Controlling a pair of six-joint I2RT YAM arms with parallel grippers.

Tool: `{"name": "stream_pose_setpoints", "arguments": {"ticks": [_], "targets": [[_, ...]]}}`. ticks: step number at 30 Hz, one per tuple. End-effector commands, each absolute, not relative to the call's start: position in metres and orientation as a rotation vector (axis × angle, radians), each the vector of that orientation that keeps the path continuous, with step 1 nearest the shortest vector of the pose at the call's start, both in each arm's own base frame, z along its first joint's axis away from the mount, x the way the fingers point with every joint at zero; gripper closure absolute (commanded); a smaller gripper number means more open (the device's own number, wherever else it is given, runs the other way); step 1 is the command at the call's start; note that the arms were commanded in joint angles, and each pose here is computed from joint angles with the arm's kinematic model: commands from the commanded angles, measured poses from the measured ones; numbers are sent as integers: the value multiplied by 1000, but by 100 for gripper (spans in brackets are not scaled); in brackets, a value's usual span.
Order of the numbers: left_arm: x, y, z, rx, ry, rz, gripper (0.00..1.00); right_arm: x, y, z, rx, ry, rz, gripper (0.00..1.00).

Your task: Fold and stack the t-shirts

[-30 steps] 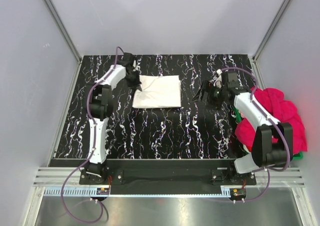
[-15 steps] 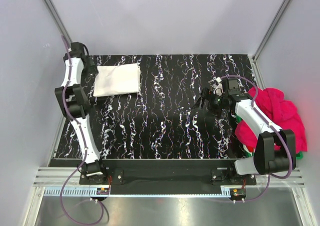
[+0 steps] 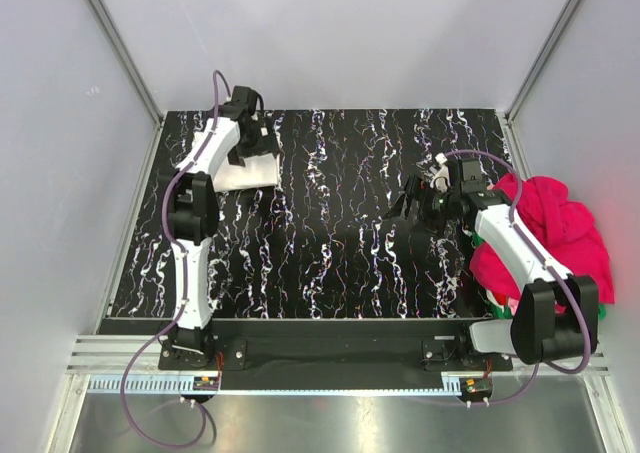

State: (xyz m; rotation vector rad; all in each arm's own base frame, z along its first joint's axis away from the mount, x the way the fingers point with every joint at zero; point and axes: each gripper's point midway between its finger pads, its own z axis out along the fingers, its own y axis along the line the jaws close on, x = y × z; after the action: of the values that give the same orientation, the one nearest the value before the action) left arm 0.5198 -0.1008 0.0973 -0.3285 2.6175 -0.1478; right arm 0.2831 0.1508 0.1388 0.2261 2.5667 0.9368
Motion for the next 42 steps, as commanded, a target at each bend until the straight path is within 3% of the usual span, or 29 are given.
{"name": "stream_pose_setpoints", "arguments": {"ticks": [1, 7, 9, 10, 11, 15, 20, 24, 42], "targets": [[527, -82, 63, -450, 2648, -154, 1, 275, 151, 150, 196, 2542, 930, 0], [523, -56, 23, -461, 2716, -104, 1, 271, 149, 149, 204, 2548, 928, 0], [523, -50, 11, -462, 2735, -208, 10, 271, 150, 148, 205, 2553, 931, 0], [526, -49, 9, -472, 2730, -250, 20, 271, 150, 148, 206, 2557, 933, 0], [530, -45, 11, -487, 2720, -267, 21, 271, 150, 146, 208, 2563, 934, 0], [540, -36, 7, -502, 2741, -252, 7, 274, 151, 144, 208, 2571, 941, 0], [553, 31, 4, -647, 2680, -298, 7, 277, 152, 142, 214, 2580, 941, 0], [568, 53, 0, -664, 2614, -424, 7, 284, 155, 140, 211, 2589, 957, 0], [637, 126, 22, -966, 2220, -485, 1, 297, 155, 116, 223, 2657, 933, 0]]}}
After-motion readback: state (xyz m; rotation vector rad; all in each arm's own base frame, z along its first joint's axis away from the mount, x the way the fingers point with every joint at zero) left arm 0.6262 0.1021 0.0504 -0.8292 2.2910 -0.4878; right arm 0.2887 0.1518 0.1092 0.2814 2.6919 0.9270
